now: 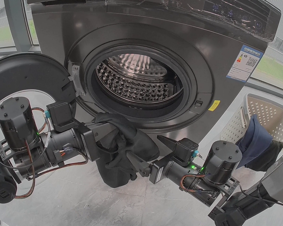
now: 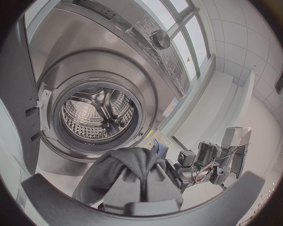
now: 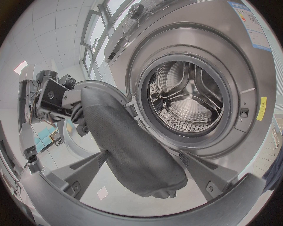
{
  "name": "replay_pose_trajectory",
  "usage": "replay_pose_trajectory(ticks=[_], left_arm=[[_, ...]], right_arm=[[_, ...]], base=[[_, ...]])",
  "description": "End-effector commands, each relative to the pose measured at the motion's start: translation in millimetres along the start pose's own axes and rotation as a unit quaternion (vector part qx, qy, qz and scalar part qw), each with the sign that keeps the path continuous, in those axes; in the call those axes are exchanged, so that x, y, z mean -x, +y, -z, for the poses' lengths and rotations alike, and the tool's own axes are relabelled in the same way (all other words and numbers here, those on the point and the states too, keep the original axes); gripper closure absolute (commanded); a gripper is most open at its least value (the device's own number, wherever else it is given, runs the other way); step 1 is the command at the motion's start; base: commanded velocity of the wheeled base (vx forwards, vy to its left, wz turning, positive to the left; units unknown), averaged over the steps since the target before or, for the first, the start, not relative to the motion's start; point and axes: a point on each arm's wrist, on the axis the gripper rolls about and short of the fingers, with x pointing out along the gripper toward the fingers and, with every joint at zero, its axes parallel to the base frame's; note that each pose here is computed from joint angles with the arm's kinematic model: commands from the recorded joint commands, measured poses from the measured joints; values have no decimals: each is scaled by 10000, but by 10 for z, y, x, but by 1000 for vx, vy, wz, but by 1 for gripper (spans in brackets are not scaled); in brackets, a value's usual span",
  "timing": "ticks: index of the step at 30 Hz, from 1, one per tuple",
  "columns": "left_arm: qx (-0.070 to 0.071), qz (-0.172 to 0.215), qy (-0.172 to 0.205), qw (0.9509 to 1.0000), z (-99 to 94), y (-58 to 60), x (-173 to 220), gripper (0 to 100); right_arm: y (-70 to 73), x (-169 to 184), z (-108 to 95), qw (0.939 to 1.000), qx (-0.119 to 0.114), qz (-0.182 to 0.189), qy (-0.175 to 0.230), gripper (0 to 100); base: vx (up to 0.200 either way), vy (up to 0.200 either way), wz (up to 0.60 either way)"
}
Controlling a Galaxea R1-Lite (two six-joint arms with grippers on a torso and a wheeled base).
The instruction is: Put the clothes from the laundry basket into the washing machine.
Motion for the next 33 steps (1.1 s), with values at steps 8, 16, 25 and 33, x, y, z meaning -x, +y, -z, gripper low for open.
replay_pose_trajectory(ticks=[8,16,25,33], left_arm=[[-4,-20,-10,10000,-1,15,-10,100],[-10,-47,-51,10000,-12,18,-32,100],[-7,-132,-111,9999,-13,24,-59,100],[4,-130,-95,9999,-12,16,-24,100]], right_arm=[[81,-143,3,9998,-26,-160,-127,0],[108,-36,-65,9995,-54,-260,-150,0],[231,-102,5,9990,-61,-429,-65,0],[35,-419,74,9997,-18,-75,-234,0]], base=[[0,0,0],[0,0,0],[0,0,0],[0,0,0]])
